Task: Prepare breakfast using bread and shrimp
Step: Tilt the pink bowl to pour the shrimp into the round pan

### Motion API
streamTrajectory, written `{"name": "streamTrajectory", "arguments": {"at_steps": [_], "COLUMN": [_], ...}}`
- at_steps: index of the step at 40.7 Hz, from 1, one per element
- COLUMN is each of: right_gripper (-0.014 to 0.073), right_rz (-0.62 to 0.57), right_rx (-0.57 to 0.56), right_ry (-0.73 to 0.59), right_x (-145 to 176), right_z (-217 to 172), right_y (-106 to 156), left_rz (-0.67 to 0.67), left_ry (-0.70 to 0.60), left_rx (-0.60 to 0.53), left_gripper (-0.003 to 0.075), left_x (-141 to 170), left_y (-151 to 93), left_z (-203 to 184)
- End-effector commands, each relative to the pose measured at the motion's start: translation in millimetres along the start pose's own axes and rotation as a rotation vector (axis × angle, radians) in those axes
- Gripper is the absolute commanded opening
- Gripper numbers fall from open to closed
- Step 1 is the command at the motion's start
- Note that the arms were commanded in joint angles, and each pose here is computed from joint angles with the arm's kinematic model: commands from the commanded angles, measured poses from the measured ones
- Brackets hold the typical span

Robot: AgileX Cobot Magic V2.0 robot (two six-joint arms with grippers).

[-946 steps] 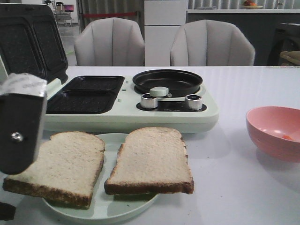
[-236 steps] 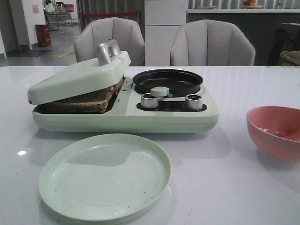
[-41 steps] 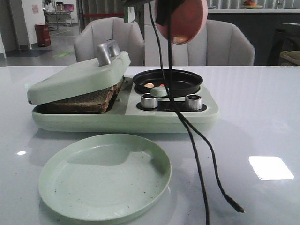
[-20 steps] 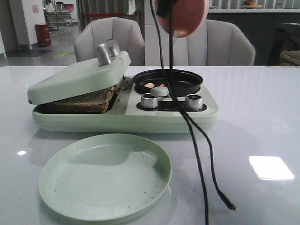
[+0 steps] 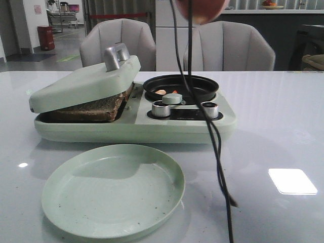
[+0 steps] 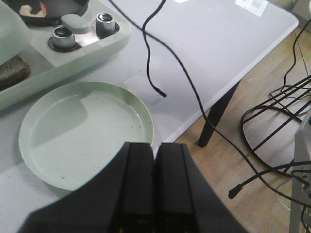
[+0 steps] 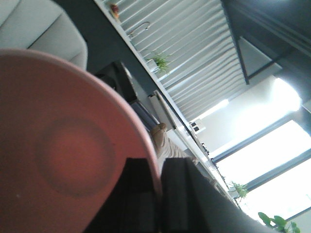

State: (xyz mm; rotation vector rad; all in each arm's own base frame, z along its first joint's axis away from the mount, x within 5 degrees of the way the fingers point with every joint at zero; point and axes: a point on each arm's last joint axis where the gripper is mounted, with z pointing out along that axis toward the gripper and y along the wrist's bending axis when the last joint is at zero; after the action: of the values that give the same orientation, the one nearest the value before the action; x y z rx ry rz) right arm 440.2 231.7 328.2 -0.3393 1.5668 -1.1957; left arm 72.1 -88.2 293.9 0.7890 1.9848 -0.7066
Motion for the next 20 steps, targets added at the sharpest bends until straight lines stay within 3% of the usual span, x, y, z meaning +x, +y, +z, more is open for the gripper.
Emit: {"name": "streamTrajectory", "arguments": {"at_steps": [1,13,20], "right_gripper": [0.0130,0.0130,0.0130], "right_rz": [0.066,0.065,0.107], "right_rx": [0.198,0.199,0.218], "right_ry": [0.021,0.022,0.011], "right_x": [-7,-7,-14], "right_z": [-4,-3,-5], "right_y": [-59,-60,-92], "left_rz": [-0.007,-0.007,-0.007], "left_ry": [-0.093,-0.093,-0.093], "left_rx": [0.000,0.000,0.000], "left_gripper": [0.0098,0.0098,0.0098], "left_x": [-14,-14,-14], "left_y": [-2,-2,-2], "left_z": [-4,-4,-4]}}
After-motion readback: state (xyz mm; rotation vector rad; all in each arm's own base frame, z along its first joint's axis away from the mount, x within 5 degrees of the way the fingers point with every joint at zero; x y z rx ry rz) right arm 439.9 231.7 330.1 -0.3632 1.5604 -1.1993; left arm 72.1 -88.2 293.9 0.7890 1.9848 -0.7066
